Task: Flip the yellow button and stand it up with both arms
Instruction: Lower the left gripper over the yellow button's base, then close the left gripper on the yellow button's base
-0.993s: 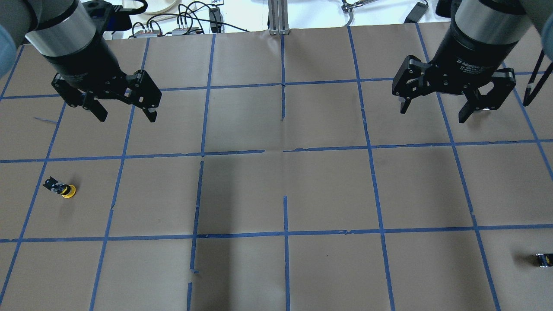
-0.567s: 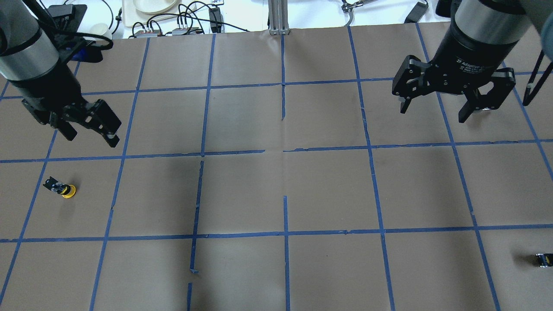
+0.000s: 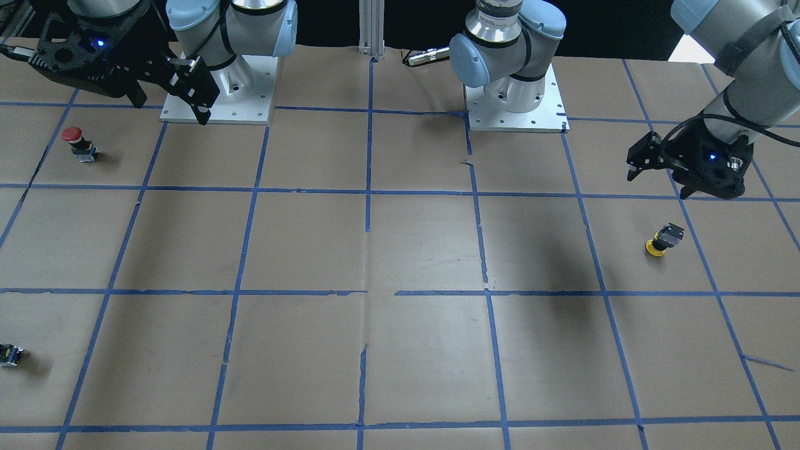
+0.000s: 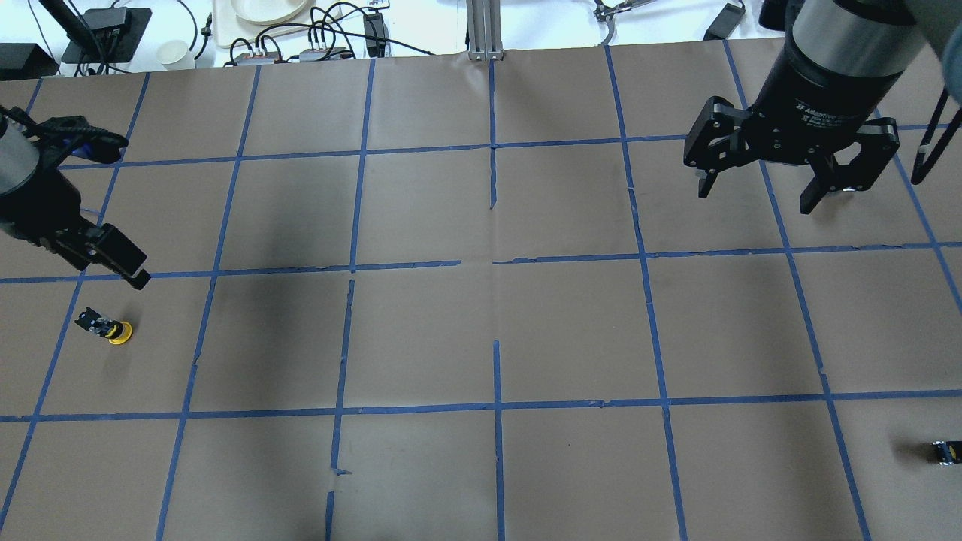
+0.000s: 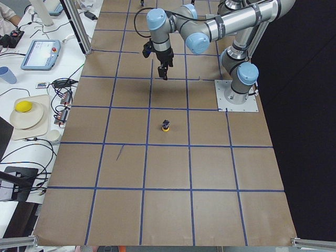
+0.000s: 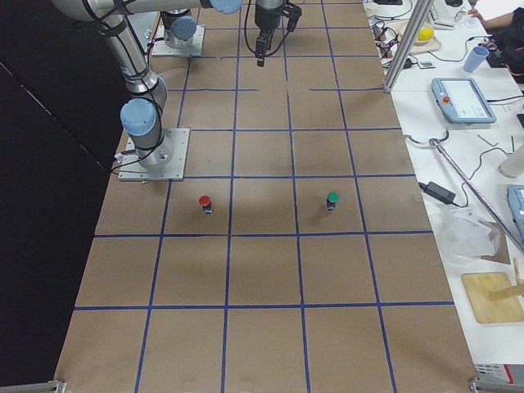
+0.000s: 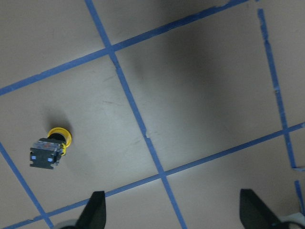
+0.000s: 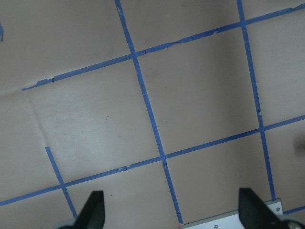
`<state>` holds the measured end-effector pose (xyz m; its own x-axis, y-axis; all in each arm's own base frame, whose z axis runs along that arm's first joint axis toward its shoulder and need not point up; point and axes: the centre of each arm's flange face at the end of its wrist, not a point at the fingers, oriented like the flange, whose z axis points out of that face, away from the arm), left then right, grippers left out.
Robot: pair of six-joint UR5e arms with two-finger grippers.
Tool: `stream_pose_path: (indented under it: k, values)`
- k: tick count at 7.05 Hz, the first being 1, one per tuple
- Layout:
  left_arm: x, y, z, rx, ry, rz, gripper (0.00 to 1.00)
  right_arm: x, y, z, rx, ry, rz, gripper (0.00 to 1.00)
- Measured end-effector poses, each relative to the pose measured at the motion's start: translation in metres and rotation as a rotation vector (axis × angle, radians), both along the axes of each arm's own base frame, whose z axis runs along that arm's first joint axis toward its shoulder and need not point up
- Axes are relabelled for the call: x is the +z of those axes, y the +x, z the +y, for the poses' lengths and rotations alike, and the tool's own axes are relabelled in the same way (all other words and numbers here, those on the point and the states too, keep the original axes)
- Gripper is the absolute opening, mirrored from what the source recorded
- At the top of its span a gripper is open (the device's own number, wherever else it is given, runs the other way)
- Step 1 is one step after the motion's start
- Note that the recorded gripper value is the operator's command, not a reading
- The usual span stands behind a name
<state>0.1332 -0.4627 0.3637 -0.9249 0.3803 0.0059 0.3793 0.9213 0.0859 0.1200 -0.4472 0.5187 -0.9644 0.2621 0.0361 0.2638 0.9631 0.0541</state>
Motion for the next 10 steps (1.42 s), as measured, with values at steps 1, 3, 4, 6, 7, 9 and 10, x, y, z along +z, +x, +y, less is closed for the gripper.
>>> stream_pose_path:
  k: [1,3,4,6,7,9,10]
  values:
    - [-0.022,0.028,-0.004,-0.025,-0.044,-0.027,0.99,0.000,0.000,0.000,0.000,0.000,-0.001,1.00]
    - [-0.068,0.083,-0.004,-0.038,-0.056,-0.012,0.99,0.000,0.000,0.000,0.001,0.002,0.000,1.00]
    - [-0.082,0.095,0.001,-0.033,-0.052,0.013,0.99,0.000,0.000,0.001,0.000,0.004,0.001,1.00]
    - [-0.103,0.099,0.006,-0.090,-0.033,0.050,0.99,0.000,0.000,0.001,-0.001,0.004,0.001,1.00]
    - [-0.112,0.098,0.008,-0.122,-0.025,0.062,0.99,0.000,0.000,0.001,-0.001,0.004,0.001,1.00]
    - [-0.123,0.100,0.006,-0.162,-0.047,0.041,0.99,-0.001,0.000,0.000,-0.001,0.004,0.000,1.00]
    - [-0.129,0.104,0.002,-0.169,-0.057,0.029,0.99,-0.001,0.000,0.000,-0.002,0.004,0.000,1.00]
